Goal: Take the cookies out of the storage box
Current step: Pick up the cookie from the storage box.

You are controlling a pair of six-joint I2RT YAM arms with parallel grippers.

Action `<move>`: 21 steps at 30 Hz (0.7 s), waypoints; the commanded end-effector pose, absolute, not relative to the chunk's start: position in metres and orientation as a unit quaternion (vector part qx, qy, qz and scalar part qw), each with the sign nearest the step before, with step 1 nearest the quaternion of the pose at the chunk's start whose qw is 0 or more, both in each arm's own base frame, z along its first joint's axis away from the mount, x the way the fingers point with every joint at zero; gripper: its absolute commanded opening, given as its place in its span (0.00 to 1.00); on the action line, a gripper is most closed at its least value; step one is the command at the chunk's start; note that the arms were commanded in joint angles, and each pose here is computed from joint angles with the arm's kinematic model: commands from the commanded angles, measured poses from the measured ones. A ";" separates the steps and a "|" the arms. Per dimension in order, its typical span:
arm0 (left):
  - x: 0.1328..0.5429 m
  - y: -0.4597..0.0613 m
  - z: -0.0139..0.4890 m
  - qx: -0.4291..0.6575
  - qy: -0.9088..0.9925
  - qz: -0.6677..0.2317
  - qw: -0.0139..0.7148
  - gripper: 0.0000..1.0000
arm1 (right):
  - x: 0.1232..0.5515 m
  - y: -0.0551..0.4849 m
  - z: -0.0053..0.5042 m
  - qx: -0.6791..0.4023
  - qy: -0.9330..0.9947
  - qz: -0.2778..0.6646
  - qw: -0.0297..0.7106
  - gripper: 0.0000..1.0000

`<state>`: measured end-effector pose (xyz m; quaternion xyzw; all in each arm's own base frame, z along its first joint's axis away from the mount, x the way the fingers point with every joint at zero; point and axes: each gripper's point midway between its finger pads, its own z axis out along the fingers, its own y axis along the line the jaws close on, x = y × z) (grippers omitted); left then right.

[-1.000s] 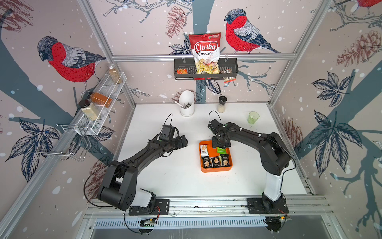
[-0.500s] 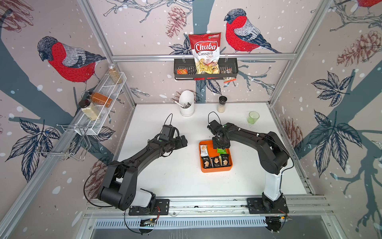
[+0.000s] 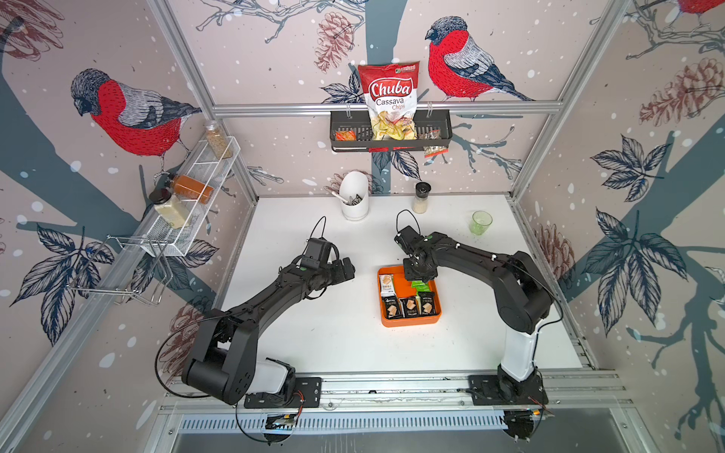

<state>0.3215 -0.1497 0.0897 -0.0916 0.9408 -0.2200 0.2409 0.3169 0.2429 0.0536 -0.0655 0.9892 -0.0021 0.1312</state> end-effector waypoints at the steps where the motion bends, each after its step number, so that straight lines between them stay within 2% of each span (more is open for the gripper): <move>1: 0.323 -0.148 0.092 -0.099 0.939 -0.220 0.246 0.97 | 0.313 0.254 0.067 -0.072 0.987 0.035 0.136 0.44; 12: 0.322 -0.150 0.093 -0.106 0.936 -0.231 0.242 0.97 | 0.304 0.264 0.110 -0.064 0.972 0.154 0.167 0.43; 16: 0.324 -0.153 0.096 -0.108 0.934 -0.237 0.243 0.97 | 0.314 0.243 0.121 -0.037 0.966 0.183 0.178 0.43; 21: 0.328 -0.156 0.098 -0.110 0.934 -0.241 0.241 0.97 | 0.325 0.198 0.119 0.003 0.967 0.171 0.188 0.43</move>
